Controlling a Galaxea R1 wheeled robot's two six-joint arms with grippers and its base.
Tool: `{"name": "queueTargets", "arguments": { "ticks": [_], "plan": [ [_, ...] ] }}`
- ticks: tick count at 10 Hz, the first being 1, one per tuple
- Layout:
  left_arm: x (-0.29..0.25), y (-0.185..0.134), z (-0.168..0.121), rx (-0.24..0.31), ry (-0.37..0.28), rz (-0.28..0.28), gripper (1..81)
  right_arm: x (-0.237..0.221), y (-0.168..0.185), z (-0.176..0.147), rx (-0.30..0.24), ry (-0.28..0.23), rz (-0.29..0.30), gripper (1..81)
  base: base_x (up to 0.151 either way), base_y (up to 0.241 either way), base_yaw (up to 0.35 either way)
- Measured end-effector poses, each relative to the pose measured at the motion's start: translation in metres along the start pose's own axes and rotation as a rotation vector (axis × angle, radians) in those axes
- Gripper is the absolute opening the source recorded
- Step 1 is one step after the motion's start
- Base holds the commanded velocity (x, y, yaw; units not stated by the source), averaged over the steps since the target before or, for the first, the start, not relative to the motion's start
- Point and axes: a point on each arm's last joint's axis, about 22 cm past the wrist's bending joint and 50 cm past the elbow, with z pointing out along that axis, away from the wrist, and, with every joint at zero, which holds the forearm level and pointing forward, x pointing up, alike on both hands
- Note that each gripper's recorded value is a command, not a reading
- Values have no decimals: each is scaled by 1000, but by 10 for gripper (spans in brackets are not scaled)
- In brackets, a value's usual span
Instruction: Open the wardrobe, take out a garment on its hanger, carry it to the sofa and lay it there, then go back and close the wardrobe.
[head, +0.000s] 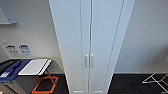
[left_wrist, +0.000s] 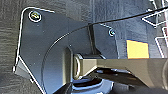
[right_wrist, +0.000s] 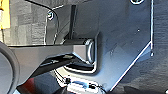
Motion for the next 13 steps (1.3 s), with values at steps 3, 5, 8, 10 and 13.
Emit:
{"name": "queueTargets", "arguments": {
  "ticks": [3, 5, 8, 10, 13],
  "plan": [
    [-6, 0, -1, 1, -8, -4, 811, -6, 0, 0, -1, -8, 3, 811, 122, 0, 0],
    [-4, 0, -1, 1, -6, -3, 811, -8, 0, 0, 1, -9, 5, 811, 122, 0, 0],
    [-5, 0, -1, 1, -7, -3, 811, -10, -3, 1, 4, -11, 6, 811, 122, 0, 0],
    [-5, 3, 1, -3, -6, -4, 811, -9, -5, 2, 8, -11, 6, 811, 122, 0, 0],
    [-5, 3, 1, -4, -6, -4, 811, -9, -5, 2, 7, -11, 6, 811, 120, 0, 0]
  ]
}}
